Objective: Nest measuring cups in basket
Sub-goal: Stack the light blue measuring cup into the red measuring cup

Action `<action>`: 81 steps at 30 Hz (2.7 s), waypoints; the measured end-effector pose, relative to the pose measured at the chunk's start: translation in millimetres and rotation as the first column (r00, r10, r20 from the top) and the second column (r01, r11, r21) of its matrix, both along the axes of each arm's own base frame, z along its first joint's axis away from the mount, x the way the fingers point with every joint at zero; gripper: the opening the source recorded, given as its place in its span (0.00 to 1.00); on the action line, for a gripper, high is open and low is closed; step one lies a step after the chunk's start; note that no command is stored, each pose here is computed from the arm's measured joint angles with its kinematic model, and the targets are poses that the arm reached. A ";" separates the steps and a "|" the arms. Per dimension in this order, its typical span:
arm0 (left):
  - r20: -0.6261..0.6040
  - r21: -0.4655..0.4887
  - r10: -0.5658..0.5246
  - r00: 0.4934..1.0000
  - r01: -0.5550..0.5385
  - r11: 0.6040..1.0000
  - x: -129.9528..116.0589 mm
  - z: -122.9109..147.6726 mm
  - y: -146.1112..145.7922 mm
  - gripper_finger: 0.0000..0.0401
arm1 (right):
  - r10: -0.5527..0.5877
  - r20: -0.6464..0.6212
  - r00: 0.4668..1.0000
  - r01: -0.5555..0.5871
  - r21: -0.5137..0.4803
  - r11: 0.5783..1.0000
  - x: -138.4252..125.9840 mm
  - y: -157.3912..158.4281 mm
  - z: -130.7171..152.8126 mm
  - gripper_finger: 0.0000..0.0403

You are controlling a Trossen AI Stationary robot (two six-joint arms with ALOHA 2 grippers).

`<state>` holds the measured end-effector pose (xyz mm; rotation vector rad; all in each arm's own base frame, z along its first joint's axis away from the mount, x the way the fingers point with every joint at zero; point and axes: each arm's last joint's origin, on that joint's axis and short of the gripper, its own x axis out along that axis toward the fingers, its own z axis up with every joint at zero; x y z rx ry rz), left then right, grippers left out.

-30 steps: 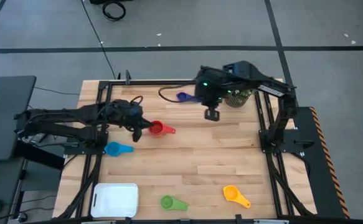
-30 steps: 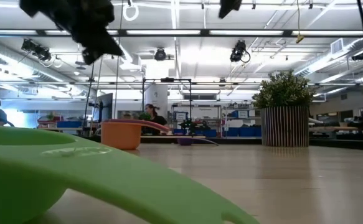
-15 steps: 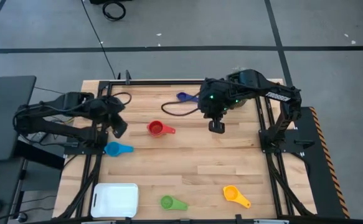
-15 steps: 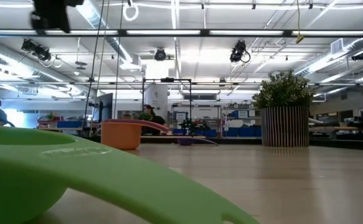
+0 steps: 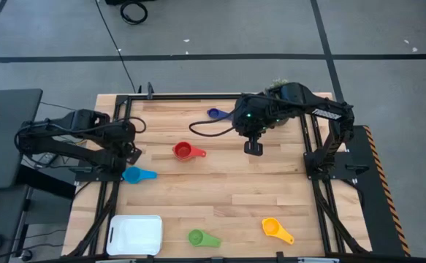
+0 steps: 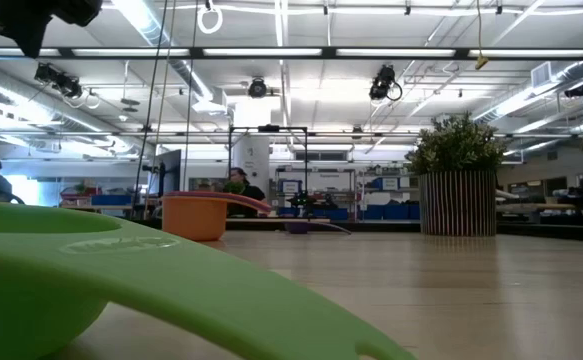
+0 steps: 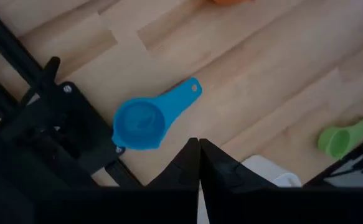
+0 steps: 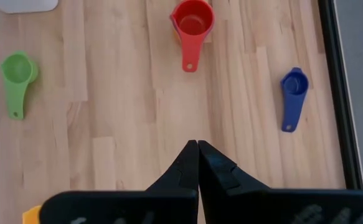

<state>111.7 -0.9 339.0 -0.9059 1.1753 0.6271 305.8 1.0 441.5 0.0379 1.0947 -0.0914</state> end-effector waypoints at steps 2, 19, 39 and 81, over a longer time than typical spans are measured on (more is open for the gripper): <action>-0.001 0.006 -0.025 1.000 0.025 1.000 0.9 -2.7 -0.3 0.06 | -0.002 0.000 1.000 0.002 0.003 1.000 0.0 -1.3 0.0 0.01; -0.157 -0.237 -0.121 0.980 0.082 0.968 10.6 -95.1 -7.2 0.16 | 0.003 -0.001 1.000 -0.003 0.004 1.000 0.1 -2.3 -0.1 0.01; -0.107 -0.219 -0.194 0.975 0.168 0.961 14.6 -129.8 -7.3 0.24 | 0.008 -0.001 1.000 -0.008 0.021 1.000 0.1 -1.9 -0.1 0.01; -0.363 -0.178 -0.118 0.924 0.056 0.983 41.6 -170.9 -25.4 0.26 | 0.000 -0.001 1.000 0.000 0.024 1.000 0.3 -3.0 -0.2 0.01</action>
